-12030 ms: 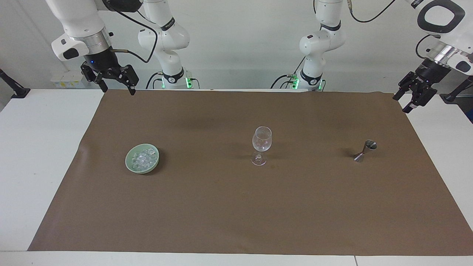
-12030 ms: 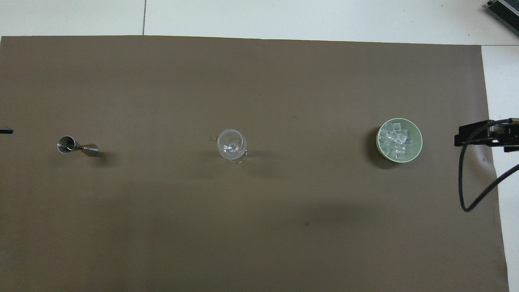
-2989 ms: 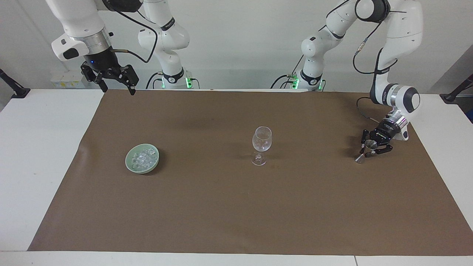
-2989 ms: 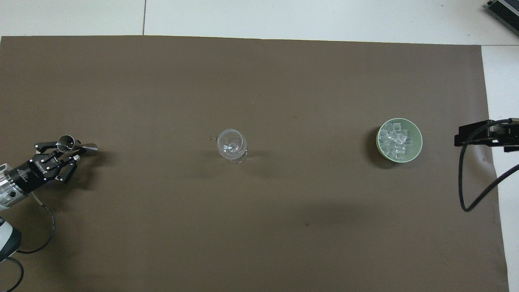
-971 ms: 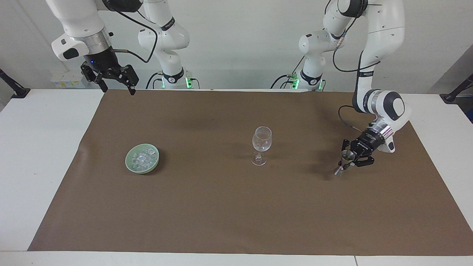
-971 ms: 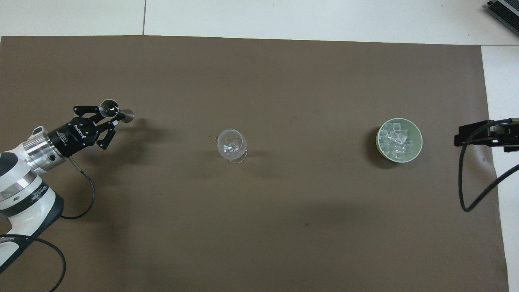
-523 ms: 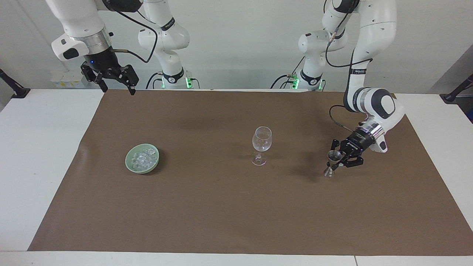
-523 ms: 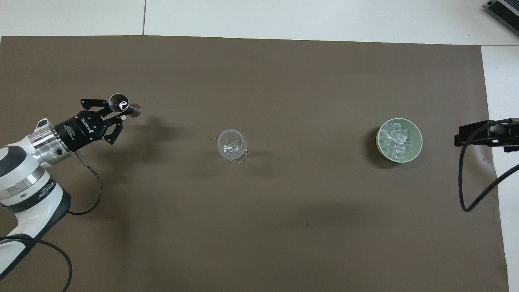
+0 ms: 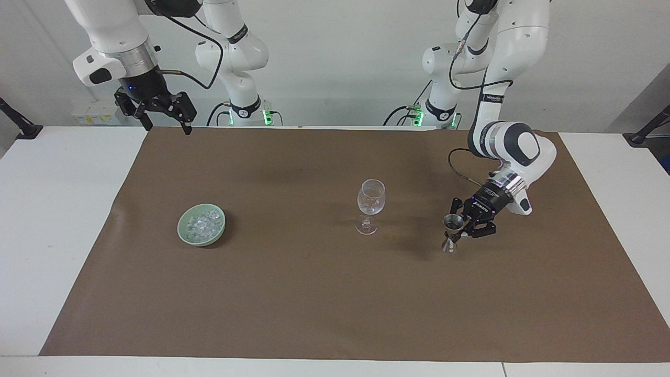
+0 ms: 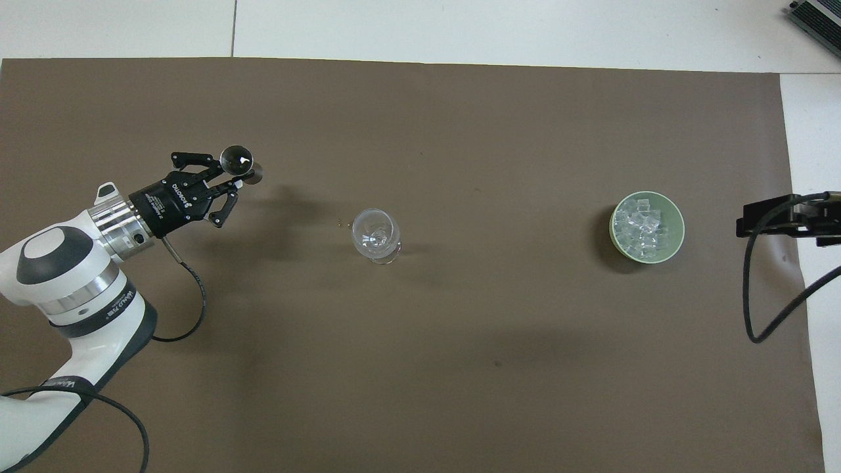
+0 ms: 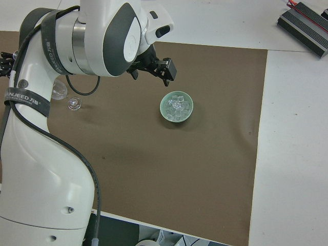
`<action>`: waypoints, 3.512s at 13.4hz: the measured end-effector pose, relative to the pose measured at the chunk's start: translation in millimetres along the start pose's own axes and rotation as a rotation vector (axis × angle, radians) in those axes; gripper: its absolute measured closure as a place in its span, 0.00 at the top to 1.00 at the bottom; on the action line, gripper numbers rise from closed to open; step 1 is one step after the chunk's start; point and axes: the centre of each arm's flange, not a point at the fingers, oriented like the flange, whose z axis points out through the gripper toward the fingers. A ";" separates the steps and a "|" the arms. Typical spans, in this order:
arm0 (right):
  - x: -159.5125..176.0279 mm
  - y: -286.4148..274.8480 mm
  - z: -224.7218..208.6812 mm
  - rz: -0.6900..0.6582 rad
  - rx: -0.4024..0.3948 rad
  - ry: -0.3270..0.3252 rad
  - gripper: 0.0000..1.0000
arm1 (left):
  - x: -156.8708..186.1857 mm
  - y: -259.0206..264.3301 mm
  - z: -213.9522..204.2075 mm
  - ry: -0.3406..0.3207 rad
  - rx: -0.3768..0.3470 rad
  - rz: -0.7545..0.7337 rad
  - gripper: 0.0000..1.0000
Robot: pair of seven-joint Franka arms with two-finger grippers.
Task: Pour wine and add ice with both arms
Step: 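Lift the jigger with the left gripper and carry it toward the glass, then bring the jigger to the glass rim with the left gripper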
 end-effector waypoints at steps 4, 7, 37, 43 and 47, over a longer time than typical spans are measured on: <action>0.0 0.0 0.0 0.000 0.000 0.000 1.00 | -33.3 -8.0 4.6 0.021 -0.023 0.011 0.21; 0.0 0.0 0.0 0.000 0.000 0.000 1.00 | -49.4 -16.0 2.7 0.041 -0.036 0.018 0.21; 0.0 0.0 0.0 0.000 0.000 0.000 1.00 | -133.8 -120.0 36.1 0.224 -0.069 0.270 0.21; 0.0 0.0 0.0 0.000 0.000 0.000 1.00 | -136.5 -128.7 36.7 0.243 -0.059 0.362 0.21; 0.0 0.0 0.0 0.000 0.000 0.000 1.00 | -142.2 -133.6 32.3 0.244 -0.057 0.420 0.21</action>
